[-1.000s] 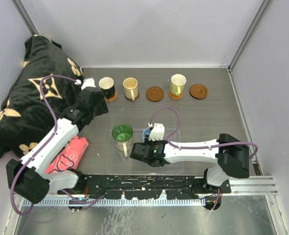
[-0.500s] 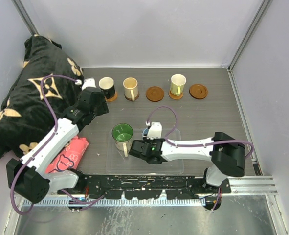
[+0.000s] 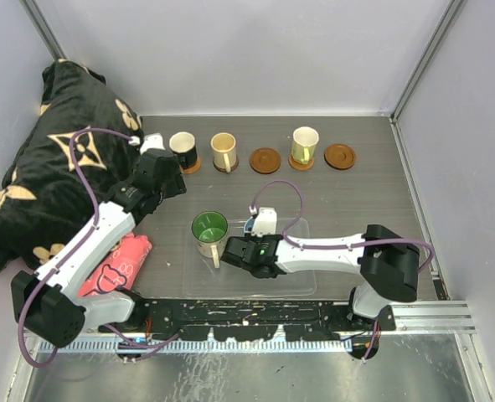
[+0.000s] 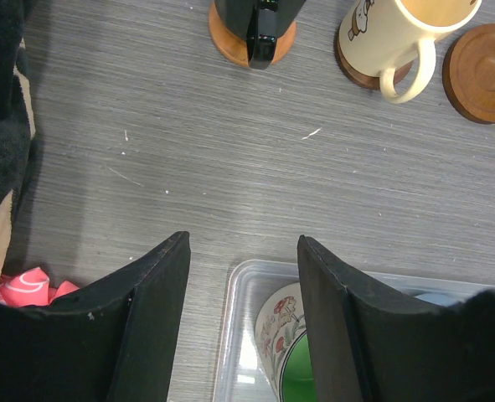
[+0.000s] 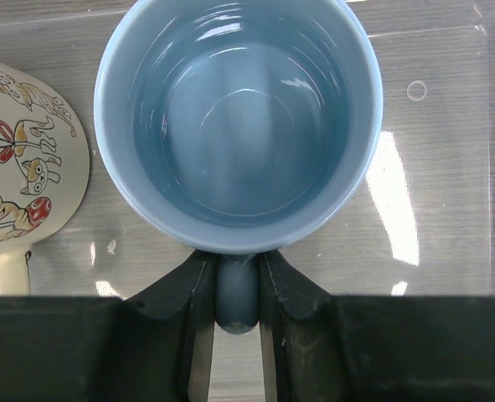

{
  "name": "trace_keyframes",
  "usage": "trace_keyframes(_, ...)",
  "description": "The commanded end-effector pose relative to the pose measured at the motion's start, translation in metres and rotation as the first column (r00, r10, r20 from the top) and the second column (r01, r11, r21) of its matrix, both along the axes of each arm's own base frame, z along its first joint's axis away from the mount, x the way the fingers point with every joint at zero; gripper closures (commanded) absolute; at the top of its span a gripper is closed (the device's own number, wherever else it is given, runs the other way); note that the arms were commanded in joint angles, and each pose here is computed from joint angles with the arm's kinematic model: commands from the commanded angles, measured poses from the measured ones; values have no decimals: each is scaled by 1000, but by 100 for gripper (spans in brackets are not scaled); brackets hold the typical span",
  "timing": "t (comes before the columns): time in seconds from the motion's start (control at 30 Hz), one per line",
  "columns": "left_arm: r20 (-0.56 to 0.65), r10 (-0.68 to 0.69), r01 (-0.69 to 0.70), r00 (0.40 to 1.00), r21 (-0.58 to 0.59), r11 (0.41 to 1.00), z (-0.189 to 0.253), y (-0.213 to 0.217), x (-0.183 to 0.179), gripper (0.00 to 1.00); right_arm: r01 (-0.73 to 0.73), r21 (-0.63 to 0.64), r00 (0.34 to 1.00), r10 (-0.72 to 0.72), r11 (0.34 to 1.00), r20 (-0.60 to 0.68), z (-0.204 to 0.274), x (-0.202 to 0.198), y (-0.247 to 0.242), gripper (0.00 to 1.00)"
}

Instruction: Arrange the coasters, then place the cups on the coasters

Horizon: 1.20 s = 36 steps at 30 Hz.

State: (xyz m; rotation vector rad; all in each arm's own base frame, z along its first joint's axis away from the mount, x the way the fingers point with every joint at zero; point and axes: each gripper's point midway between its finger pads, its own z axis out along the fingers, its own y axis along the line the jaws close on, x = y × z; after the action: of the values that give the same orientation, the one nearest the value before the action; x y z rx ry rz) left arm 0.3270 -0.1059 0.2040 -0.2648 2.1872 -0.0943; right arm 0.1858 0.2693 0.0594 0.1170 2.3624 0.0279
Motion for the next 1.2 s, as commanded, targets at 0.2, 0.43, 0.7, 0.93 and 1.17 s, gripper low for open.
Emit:
trace_keyframes(0.2, 37, 6, -6, 999, -1, 1000, 10, 1, 2, 44, 16, 27, 998, -18, 1000, 55, 17, 13, 2, 99)
trace_keyframes(0.43, 34, 7, -7, 999, -1, 1000, 9, 0, 4, 44, 23, 47, 992, -28, 999, 119, 51, 16, -7, 99)
trace_keyframes(0.7, 34, 6, -6, 999, 0, 1000, 9, 0, 5, 44, 44, 76, 984, -57, 996, 171, 86, 18, -18, 99)
trace_keyframes(0.93, 31, 3, -3, 1000, -2, 1000, 9, -3, 8, 44, 110, 67, 966, -123, 992, 228, 112, 22, -55, 99)
trace_keyframes(1.17, 28, 0, 0, 1000, 0, 1000, 12, -5, 13, 44, 189, 59, 940, -198, 980, 279, 128, 32, -117, 99)
